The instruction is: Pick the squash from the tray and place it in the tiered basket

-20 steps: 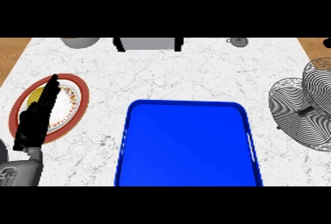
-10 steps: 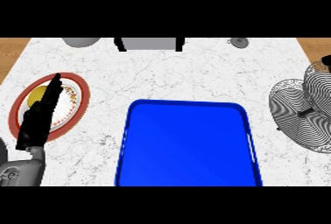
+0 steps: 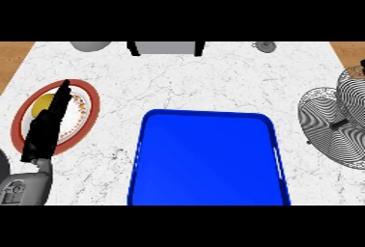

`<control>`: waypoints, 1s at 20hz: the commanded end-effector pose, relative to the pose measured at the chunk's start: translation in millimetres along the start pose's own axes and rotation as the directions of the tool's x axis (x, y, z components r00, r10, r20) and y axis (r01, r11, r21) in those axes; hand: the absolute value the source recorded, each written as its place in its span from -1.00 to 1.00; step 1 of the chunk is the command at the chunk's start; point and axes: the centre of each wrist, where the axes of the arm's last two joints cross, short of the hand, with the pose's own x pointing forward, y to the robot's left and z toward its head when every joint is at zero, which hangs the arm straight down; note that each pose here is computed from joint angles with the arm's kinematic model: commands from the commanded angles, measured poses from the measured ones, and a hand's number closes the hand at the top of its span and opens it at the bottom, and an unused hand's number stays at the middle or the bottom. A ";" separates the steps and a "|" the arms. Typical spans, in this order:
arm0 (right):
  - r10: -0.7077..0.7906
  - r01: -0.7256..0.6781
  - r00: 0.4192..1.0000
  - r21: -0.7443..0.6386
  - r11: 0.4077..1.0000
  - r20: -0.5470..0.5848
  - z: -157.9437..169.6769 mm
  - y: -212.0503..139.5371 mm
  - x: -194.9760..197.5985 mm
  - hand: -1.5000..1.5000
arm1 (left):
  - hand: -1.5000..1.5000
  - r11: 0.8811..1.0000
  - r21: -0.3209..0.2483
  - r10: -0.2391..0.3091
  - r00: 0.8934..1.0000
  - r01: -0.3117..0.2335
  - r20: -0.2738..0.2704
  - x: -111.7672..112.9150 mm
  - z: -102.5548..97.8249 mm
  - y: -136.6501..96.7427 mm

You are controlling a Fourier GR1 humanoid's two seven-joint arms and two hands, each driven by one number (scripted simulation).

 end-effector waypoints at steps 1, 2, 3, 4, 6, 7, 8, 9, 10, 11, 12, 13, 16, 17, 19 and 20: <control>-0.065 0.056 0.995 -0.115 0.992 -0.070 -4.9 -31.6 -4.0 -1.00 | 0.00 1.000 0.010 -0.001 1.000 0.001 -0.020 4.8 2.5 7.5; -0.099 0.089 0.993 -0.133 0.987 -0.066 -3.1 -30.5 -7.6 -1.00 | 0.00 1.000 0.005 -0.011 1.000 0.011 0.000 0.2 1.7 11.9; -0.088 0.075 0.993 -0.150 0.986 -0.082 -3.1 -46.5 -5.9 -1.00 | 0.00 1.000 0.014 -0.006 1.000 0.006 -0.002 3.2 0.4 -1.9; -0.099 0.081 0.990 -0.169 0.982 -0.104 -0.9 -43.3 -17.3 -1.00 | 0.00 1.000 0.007 -0.001 1.000 0.001 -0.003 -9.3 7.0 2.0; -0.133 0.109 0.978 -0.151 0.983 -0.160 5.7 -68.0 -18.3 -1.00 | 0.00 1.000 0.018 0.006 1.000 -0.006 -0.021 1.0 -10.4 23.7; -0.167 0.138 0.968 -0.161 0.977 -0.187 17.4 -79.6 -13.4 -1.00 | 0.00 1.000 0.021 -0.003 1.000 0.003 -0.016 1.8 -2.8 3.3; -0.179 0.145 0.960 -0.164 0.976 -0.217 15.6 -90.1 -19.4 -1.00 | 0.00 1.000 0.003 -0.010 1.000 0.010 -0.016 -1.2 10.2 0.2; -0.203 0.169 0.954 -0.165 0.972 -0.221 13.9 -96.5 -38.5 -1.00 | 0.00 1.000 0.020 0.008 1.000 -0.007 -0.026 -7.7 13.4 6.8; -0.223 0.191 0.941 -0.144 0.971 -0.256 29.2 -88.3 -44.1 -1.00 | 0.00 1.000 0.027 0.014 1.000 -0.013 -0.021 -5.9 4.8 0.9; -0.243 0.213 0.939 -0.143 0.967 -0.245 29.8 -102.3 -56.7 -1.00 | 0.00 0.999 0.032 0.004 0.999 -0.003 -0.041 -16.1 8.7 4.2; -0.240 0.209 0.933 -0.141 0.968 -0.268 32.9 -118.7 -51.3 -1.00 | 0.00 1.000 0.024 0.005 1.000 -0.005 -0.024 -21.4 11.9 9.8; -0.228 0.202 0.934 -0.122 0.972 -0.274 44.8 -111.8 -67.6 -1.00 | 0.00 0.999 0.039 -0.004 1.000 0.004 -0.002 -5.6 3.2 11.9; -0.250 0.221 0.937 -0.140 0.965 -0.243 68.0 -145.7 -104.6 -1.00 | 0.00 1.000 0.027 -0.005 0.999 0.006 -0.036 -14.5 8.1 10.7; -0.254 0.223 0.934 -0.146 0.964 -0.251 80.7 -151.9 -111.6 -1.00 | 0.00 1.000 0.019 0.001 1.000 0.000 -0.017 -5.2 7.4 18.3; -0.308 0.280 0.927 -0.151 0.948 -0.213 105.7 -175.5 -129.5 -1.00 | 0.00 1.000 0.018 0.015 1.000 -0.015 -0.025 2.5 4.8 5.5; -0.330 0.297 0.920 -0.177 0.938 -0.209 106.9 -175.8 -144.7 -1.00 | 0.00 1.000 0.014 0.007 1.000 -0.007 -0.007 -11.0 15.7 -5.9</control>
